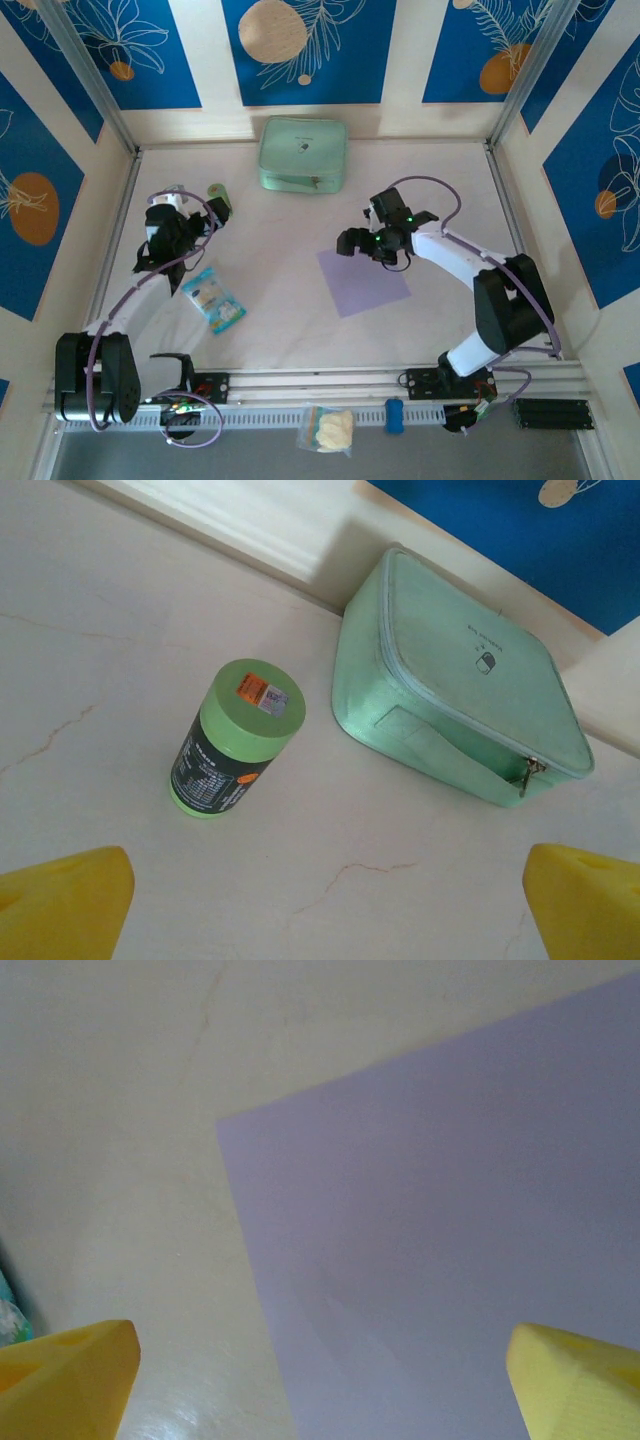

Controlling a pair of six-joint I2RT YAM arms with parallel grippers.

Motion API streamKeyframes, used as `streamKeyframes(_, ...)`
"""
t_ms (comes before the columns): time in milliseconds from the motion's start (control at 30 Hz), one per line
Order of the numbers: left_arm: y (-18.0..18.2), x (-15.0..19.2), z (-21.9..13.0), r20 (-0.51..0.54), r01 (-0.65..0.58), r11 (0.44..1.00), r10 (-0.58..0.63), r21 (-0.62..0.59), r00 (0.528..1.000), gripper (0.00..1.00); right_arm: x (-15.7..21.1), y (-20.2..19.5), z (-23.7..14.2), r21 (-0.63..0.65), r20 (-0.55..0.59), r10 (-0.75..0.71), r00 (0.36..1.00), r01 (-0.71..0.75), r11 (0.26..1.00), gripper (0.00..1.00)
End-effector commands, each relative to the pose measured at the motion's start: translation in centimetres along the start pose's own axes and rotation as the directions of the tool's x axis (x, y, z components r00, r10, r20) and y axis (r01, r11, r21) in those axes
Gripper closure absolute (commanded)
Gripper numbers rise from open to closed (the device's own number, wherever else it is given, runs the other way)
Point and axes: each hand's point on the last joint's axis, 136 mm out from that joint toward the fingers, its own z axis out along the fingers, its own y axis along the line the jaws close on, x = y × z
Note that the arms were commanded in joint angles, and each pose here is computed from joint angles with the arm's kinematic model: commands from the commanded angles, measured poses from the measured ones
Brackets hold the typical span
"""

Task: Fold a paper plane with a square sheet of paper (pick it up from the middle)
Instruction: Move the square sheet of paper to the center of the table.

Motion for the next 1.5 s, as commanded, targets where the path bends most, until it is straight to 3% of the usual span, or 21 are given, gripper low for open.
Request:
streamKeyframes(0, -0.7, -0.1, 0.1, -0.006, 0.020, 0.999, -0.020, 0.028, 1.000, 0.01, 1.2, 0.5, 1.3, -0.008, -0.062, 0.019, 0.998, -0.019, 1.000, 0.07)
streamKeyframes(500, -0.1, 0.7, 0.3, -0.037, 0.031, 1.000, -0.031, 0.001, 0.999, 0.01, 1.1, 0.4, 6.6, 0.016, -0.113, 0.054, 0.992, -0.052, 0.999, 0.09)
streamKeyframes(633, 0.3, 1.2, 0.8, -0.065, 0.046, 0.999, -0.047, -0.018, 0.997, 0.01, 0.6, 2.3, 8.5, -0.028, -0.124, 0.151, 0.981, -0.156, 0.987, 0.09)
streamKeyframes(833, 0.6, 2.7, 2.0, -0.136, 0.096, 0.995, -0.100, -0.037, 0.986, 0.01, 0.2, 3.1, 10.7, 0.169, -0.080, 0.411, 0.908, -0.394, 0.904, 0.10)
streamKeyframes(933, 0.4, 3.5, 2.3, -0.187, 0.115, 0.993, -0.120, -0.037, 0.975, 0.01, -0.4, 5.0, 11.1, 0.161, -0.062, 0.456, 0.888, -0.442, 0.883, 0.11)
streamKeyframes(1200, -0.4, 5.8, 2.2, -0.311, 0.152, 0.984, -0.173, -0.093, 0.935, 0.01, -5.5, 12.1, 7.1, -0.077, 0.001, 0.452, 0.892, -0.450, 0.890, 0.11)
streamKeyframes(1467, -3.7, 9.4, 1.6, -0.505, -0.049, 0.981, -0.053, -0.188, 0.861, 0.01, -7.9, 6.1, 0.0, -0.136, 0.163, 0.303, 0.939, -0.283, 0.949, 0.05)
